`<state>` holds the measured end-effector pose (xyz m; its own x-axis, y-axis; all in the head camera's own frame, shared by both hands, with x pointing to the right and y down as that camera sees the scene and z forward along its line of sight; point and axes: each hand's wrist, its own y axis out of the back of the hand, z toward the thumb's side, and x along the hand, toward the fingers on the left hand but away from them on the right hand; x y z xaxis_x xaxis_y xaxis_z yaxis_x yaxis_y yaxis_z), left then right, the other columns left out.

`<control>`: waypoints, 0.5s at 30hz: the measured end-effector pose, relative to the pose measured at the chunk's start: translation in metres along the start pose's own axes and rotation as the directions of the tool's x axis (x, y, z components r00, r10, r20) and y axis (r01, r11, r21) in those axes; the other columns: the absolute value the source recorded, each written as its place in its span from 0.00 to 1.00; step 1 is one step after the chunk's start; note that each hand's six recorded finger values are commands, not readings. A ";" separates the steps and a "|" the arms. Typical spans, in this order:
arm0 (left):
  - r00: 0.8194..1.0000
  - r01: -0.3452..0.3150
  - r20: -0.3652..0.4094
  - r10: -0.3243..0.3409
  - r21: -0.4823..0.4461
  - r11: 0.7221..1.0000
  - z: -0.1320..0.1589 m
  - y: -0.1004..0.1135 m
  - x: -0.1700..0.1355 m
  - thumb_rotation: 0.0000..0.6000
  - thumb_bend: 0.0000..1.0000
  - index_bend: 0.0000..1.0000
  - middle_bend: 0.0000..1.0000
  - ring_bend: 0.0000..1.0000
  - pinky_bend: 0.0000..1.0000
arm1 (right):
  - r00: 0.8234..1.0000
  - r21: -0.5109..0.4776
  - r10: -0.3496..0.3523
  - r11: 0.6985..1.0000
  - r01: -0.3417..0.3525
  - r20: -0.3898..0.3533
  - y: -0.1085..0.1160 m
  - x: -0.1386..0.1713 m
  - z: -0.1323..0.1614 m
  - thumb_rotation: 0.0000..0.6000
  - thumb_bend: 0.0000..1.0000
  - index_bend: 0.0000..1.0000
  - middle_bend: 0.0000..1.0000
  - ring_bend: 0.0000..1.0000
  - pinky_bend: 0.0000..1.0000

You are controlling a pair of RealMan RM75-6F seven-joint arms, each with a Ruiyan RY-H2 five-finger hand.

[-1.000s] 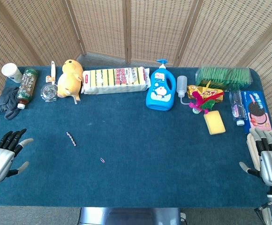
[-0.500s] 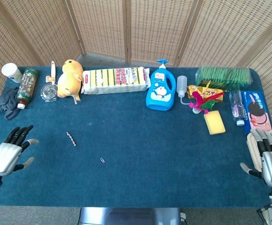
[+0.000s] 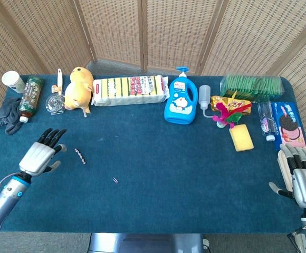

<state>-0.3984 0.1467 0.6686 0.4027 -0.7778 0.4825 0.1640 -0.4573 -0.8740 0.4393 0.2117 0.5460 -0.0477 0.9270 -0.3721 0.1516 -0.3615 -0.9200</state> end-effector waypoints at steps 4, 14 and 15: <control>0.999 0.017 0.027 -0.020 0.085 0.996 0.008 -0.003 0.016 1.00 0.50 0.40 0.00 0.00 0.00 | 1.000 0.005 0.009 1.000 -0.009 0.012 -0.002 -0.001 -0.003 1.00 0.00 0.00 0.00 0.00 0.00; 0.995 0.022 0.088 -0.046 0.254 0.967 0.023 -0.003 0.039 1.00 0.55 0.40 0.00 0.00 0.00 | 1.000 -0.001 0.017 1.000 -0.017 0.009 -0.004 -0.001 -0.006 1.00 0.00 0.00 0.00 0.00 0.00; 0.995 0.026 0.088 -0.051 0.261 0.965 0.024 -0.004 0.040 1.00 0.56 0.40 0.00 0.00 0.00 | 1.000 -0.004 0.015 1.000 -0.015 0.009 -0.004 -0.001 -0.006 1.00 0.00 0.00 0.00 0.00 0.00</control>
<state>-0.3616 0.1276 0.6901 0.4717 -0.7124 0.5196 0.4038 -0.3494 -0.8455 0.4447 0.2125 0.5504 -0.0542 0.9204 -0.3871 0.1559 -0.3751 -0.9138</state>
